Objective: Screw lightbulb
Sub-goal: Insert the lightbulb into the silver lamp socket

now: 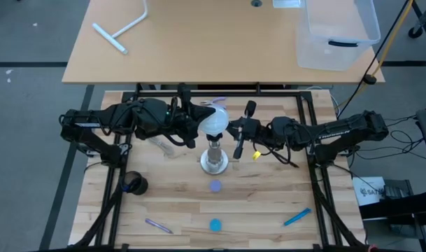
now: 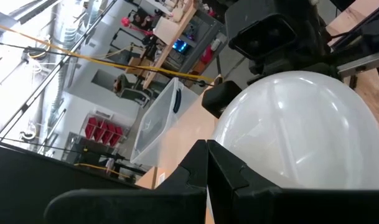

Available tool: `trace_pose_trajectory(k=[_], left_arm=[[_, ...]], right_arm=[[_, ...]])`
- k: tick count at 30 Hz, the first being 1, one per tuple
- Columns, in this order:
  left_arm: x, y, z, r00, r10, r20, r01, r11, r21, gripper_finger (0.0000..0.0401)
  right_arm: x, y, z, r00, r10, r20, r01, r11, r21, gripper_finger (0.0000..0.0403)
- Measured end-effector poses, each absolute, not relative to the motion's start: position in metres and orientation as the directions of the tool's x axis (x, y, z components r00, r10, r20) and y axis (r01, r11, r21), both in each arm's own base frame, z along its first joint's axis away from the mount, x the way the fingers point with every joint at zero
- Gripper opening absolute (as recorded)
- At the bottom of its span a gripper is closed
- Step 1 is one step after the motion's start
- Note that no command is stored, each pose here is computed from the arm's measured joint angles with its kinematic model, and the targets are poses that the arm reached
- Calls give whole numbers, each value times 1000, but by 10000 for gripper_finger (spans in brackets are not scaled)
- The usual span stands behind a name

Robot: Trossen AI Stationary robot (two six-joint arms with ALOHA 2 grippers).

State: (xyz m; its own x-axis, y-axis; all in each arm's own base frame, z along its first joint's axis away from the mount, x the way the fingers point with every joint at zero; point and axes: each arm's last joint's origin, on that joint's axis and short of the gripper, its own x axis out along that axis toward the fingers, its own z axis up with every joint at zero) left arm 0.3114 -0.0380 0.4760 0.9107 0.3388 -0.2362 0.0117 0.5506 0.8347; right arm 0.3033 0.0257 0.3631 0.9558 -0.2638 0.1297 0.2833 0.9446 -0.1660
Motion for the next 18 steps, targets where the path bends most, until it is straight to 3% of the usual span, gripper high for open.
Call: trace_pose_trajectory(k=[18], left_arm=[[311, -38, 476, 913, 333, -237, 12, 557, 830, 0]], right_arm=[[302, 35, 362, 962, -246, 117, 264, 948, -176, 0]])
